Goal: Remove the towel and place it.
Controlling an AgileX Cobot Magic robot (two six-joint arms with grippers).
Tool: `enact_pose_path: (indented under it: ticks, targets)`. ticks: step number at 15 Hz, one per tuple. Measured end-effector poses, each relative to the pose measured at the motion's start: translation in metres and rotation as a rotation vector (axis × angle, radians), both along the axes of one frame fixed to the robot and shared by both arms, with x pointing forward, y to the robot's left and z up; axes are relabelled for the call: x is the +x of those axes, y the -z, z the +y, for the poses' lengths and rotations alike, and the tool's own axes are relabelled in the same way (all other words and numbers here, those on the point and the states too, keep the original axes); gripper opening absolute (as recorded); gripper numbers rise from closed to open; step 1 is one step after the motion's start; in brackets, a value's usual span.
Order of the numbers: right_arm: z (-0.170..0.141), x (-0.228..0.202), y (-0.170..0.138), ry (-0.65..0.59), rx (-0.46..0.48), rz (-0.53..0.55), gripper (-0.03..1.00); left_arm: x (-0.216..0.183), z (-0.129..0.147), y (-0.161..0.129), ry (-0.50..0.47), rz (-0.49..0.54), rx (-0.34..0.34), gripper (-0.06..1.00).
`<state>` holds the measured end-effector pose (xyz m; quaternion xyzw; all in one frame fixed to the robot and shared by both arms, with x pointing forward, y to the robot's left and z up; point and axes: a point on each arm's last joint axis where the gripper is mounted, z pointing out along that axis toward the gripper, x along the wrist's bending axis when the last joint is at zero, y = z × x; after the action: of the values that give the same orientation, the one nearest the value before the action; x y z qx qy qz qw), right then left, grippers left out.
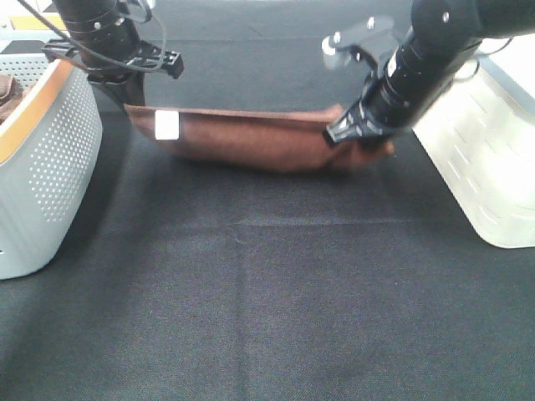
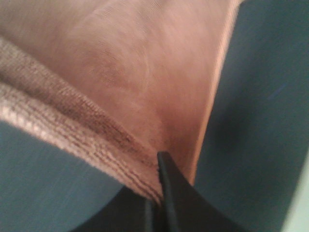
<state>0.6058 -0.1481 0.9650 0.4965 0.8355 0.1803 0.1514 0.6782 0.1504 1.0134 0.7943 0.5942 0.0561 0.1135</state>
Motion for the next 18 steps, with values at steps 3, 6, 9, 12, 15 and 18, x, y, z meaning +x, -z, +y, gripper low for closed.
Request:
enact_pose_path:
  ticks: [3,6,9,12,15,18]
  targets:
    - [-0.002,-0.016,0.005,0.027,-0.009,0.19,0.0,-0.024,-0.005,0.043,0.02,0.172,0.022,0.0]
    - [-0.004,-0.023,0.007,0.063,-0.021,0.275,0.0,-0.048,-0.018,0.07,0.068,0.275,0.066,0.0]
    - [-0.008,-0.042,0.023,0.105,-0.023,0.406,0.0,-0.075,-0.034,0.094,0.149,0.351,0.15,0.0]
    - [-0.01,-0.056,0.036,0.127,-0.017,0.481,0.0,-0.087,-0.033,0.106,0.125,0.4,0.169,0.01]
    - [-0.013,-0.056,0.037,0.148,-0.028,0.492,0.28,-0.087,-0.028,0.107,0.12,0.404,0.202,0.41]
    - [-0.012,-0.062,0.037,0.159,-0.013,0.553,0.68,-0.087,-0.029,0.107,0.142,0.405,0.198,0.64]
